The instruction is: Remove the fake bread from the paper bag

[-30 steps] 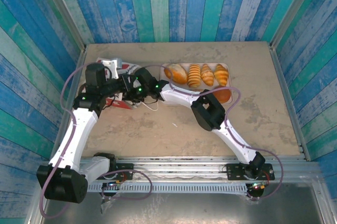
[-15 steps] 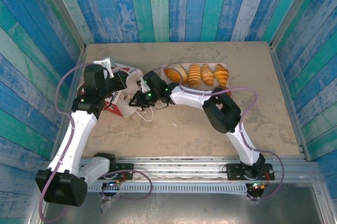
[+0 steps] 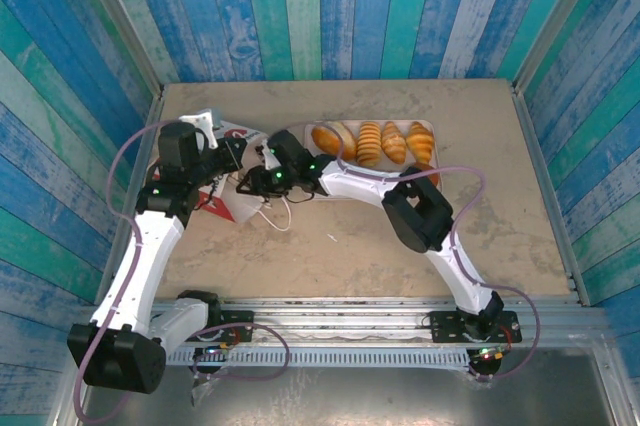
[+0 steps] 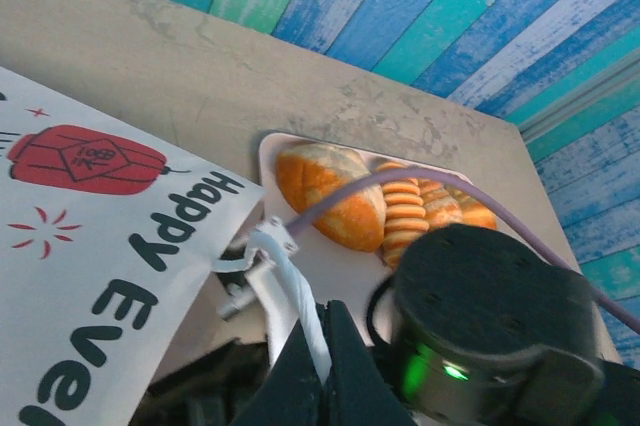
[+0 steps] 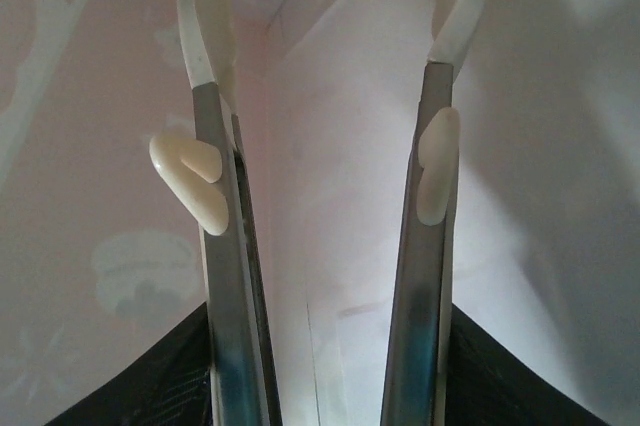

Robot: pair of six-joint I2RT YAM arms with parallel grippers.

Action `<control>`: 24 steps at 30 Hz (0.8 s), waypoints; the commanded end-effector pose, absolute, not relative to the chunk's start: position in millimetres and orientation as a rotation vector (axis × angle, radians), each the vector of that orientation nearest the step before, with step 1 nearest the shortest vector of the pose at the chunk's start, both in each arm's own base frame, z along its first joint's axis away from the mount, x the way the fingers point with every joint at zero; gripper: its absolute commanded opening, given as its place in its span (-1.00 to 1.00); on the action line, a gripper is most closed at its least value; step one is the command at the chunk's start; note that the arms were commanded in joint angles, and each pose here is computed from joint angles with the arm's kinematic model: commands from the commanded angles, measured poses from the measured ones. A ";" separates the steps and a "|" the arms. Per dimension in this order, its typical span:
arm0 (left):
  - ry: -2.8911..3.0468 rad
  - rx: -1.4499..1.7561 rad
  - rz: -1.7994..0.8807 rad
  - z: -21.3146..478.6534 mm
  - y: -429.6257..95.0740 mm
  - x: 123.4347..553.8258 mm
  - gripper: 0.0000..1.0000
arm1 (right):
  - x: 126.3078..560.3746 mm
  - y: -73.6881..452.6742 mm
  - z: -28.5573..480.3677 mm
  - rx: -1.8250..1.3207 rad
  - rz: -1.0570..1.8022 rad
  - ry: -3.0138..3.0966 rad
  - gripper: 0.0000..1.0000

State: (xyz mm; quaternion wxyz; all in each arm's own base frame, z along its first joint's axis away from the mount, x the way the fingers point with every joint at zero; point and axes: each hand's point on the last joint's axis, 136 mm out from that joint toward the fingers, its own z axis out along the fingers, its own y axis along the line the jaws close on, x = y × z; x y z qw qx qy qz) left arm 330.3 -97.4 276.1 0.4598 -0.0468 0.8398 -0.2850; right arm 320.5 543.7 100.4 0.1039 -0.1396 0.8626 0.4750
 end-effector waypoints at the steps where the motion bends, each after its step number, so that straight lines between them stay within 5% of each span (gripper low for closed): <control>1: 2.006 -0.039 -0.757 297.7 -107.7 325.6 -1.00 | 328.0 555.3 92.7 -0.399 1.385 2.549 0.05; 24: 2.044 0.060 -0.835 294.4 -123.3 320.9 -1.00 | 329.2 604.0 75.3 -0.444 1.552 2.561 0.04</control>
